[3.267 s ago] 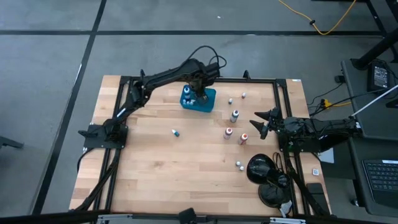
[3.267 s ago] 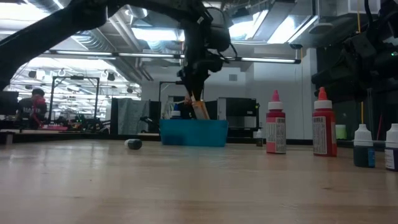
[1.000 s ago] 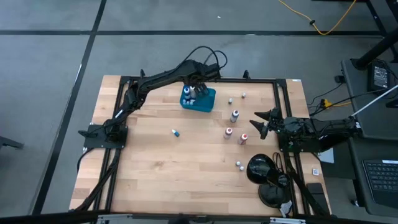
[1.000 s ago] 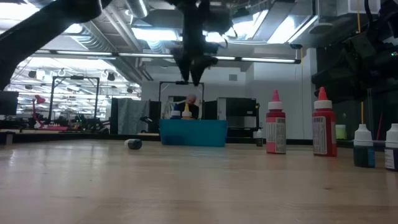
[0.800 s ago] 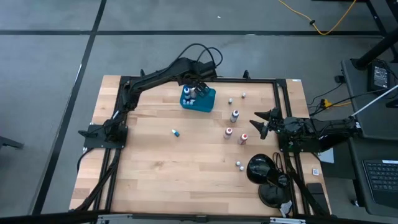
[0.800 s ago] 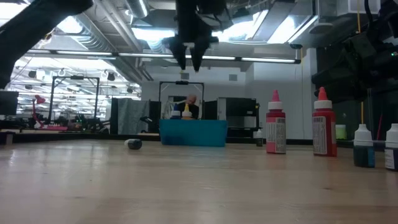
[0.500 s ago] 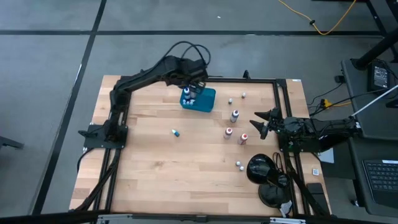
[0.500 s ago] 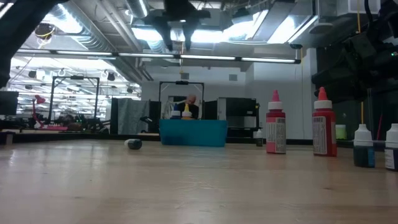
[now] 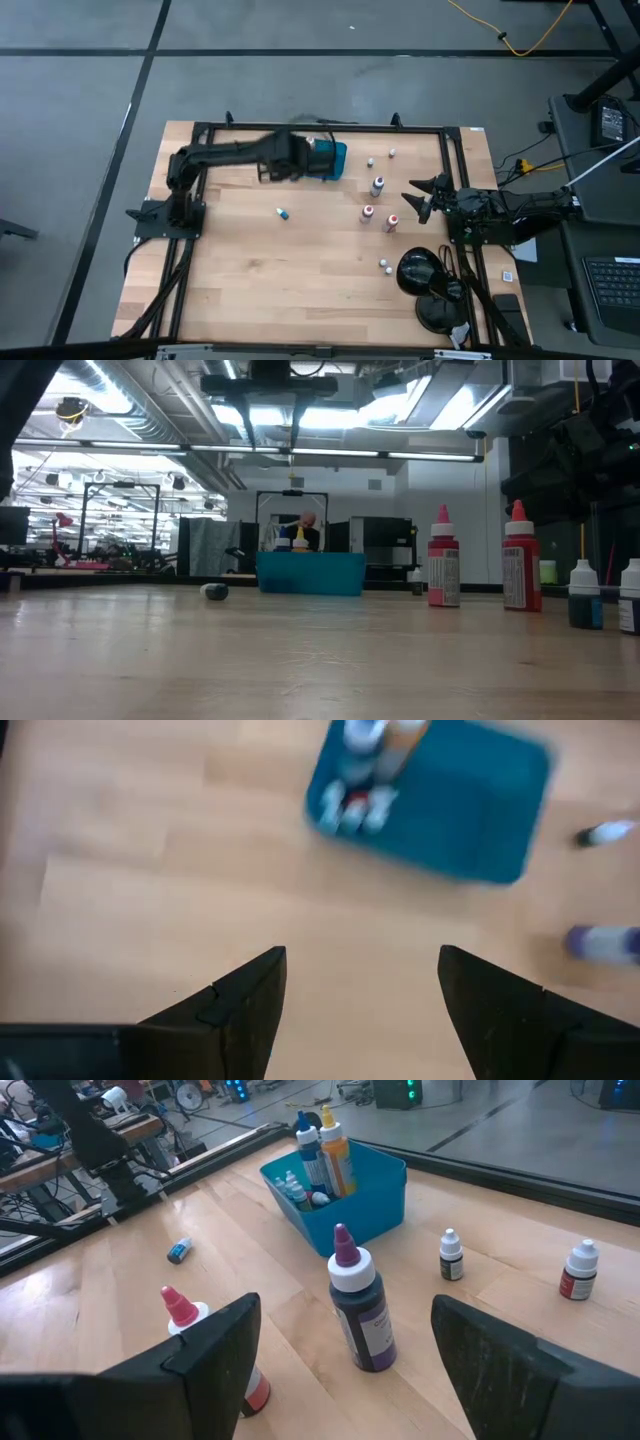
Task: Pick & Place food coloring
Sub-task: Put the small blue food coloring bottle into the blue bin
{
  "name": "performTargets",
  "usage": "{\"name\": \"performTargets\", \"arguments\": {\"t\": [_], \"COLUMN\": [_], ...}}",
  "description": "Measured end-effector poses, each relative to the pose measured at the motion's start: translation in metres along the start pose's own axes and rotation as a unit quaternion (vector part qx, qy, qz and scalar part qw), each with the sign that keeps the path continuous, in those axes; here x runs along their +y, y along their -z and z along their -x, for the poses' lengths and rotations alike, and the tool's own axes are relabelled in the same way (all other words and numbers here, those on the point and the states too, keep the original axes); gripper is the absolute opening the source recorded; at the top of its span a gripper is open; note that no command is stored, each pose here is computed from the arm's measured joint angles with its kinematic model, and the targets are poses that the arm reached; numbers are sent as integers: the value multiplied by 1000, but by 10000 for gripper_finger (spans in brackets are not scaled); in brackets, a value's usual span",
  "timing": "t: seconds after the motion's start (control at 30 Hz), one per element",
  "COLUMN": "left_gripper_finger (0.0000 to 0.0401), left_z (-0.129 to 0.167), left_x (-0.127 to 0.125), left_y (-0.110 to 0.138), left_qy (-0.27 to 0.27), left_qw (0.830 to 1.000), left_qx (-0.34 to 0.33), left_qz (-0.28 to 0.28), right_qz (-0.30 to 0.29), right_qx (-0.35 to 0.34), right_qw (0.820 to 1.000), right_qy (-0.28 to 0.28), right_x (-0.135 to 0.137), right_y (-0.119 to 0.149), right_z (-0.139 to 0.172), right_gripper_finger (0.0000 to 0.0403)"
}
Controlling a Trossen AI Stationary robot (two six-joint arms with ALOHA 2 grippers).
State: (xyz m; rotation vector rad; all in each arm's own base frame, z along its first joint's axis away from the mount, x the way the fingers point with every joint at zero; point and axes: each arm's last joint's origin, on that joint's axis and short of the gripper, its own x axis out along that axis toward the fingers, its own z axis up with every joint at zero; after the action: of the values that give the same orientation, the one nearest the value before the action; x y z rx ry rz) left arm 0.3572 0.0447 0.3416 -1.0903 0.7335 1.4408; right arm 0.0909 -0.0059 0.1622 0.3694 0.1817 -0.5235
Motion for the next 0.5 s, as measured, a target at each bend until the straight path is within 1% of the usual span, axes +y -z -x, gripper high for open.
{"name": "performTargets", "arguments": {"t": [0.13,0.27,0.33,0.43,0.47,0.5], "left_gripper_finger": [253,253,253,253,253,253], "left_z": [-11,-24,-32,-43,-47,-51], "left_x": [8,18,23,31,34,35], "left_y": [33,57,66,78,81,83], "left_qy": [-38,-86,-112,-152,-165,-171], "left_qw": [997,988,981,963,958,956], "left_qx": [29,48,50,46,50,52], "left_qz": [53,116,152,218,230,231], "right_qz": [0,0,0,0,0,0], "right_qx": [0,0,0,0,0,0], "right_qw": [1000,1000,1000,1000,1000,1000], "right_qy": [0,0,0,0,0,0], "right_x": [0,0,0,0,0,0], "right_y": [0,0,0,0,0,0], "right_z": [0,0,0,0,0,0], "right_gripper_finger": [294,294,294,294,294,294]}}
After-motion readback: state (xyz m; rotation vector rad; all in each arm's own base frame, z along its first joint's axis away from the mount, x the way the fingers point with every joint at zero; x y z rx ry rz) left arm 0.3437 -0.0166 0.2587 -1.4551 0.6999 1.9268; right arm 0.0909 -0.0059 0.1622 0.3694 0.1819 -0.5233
